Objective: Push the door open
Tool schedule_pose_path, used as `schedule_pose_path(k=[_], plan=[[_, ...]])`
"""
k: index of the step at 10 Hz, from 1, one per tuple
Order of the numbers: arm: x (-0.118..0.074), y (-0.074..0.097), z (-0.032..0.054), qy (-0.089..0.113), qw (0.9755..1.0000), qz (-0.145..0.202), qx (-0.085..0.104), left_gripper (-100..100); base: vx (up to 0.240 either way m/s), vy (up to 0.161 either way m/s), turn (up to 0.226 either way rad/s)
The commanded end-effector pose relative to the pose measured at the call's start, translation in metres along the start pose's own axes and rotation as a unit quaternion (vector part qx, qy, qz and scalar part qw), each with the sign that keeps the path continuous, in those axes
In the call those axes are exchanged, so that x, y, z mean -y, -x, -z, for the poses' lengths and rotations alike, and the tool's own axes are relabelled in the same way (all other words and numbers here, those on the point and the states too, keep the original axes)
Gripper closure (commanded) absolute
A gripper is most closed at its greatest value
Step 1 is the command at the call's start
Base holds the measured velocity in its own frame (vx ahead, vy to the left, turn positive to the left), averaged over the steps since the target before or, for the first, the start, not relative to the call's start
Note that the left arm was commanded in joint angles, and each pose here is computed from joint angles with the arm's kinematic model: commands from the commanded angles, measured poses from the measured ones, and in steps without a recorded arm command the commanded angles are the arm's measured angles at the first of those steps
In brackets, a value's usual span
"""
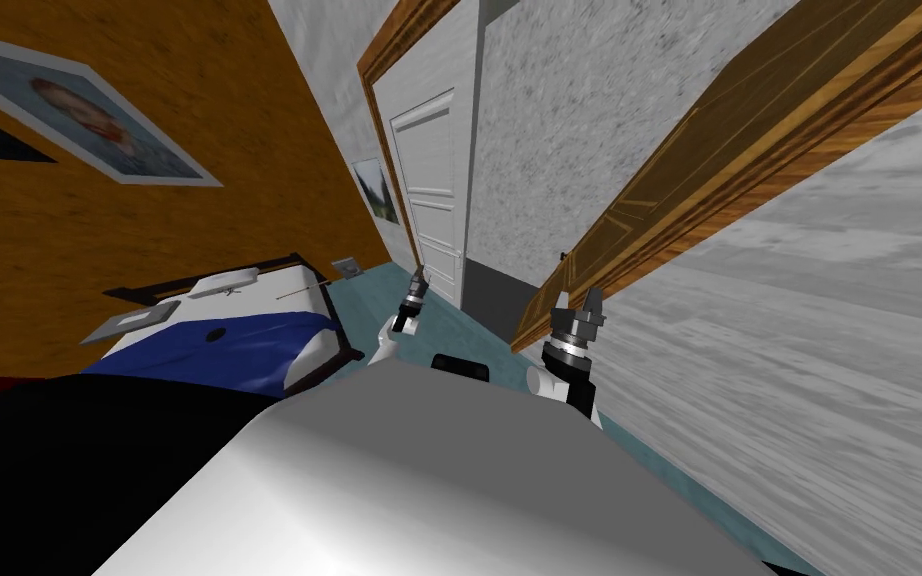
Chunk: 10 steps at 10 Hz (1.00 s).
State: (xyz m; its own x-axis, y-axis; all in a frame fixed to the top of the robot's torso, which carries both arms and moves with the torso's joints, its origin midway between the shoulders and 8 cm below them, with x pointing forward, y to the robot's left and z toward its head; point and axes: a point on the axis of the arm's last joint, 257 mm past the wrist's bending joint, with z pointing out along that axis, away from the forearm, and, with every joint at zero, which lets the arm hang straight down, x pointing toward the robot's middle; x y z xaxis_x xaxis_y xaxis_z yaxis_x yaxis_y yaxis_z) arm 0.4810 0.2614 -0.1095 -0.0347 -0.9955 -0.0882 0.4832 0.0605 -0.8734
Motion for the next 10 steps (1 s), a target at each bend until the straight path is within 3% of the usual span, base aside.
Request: schedule_pose_path(k=[1,2,10], plan=[[-0.013,-0.002,-0.0040,0.010,0.9999,0.006,-0.008,-100,0.101,0.084,-0.088],[-0.017,-0.001,-0.0022,0.015,0.9998,0.006,-0.008,-100,0.051,0.070,-0.039],[-0.075,-0.013,-0.0147,0.065,0.9968,0.027,-0.038,-100,0.063,0.072,-0.078]])
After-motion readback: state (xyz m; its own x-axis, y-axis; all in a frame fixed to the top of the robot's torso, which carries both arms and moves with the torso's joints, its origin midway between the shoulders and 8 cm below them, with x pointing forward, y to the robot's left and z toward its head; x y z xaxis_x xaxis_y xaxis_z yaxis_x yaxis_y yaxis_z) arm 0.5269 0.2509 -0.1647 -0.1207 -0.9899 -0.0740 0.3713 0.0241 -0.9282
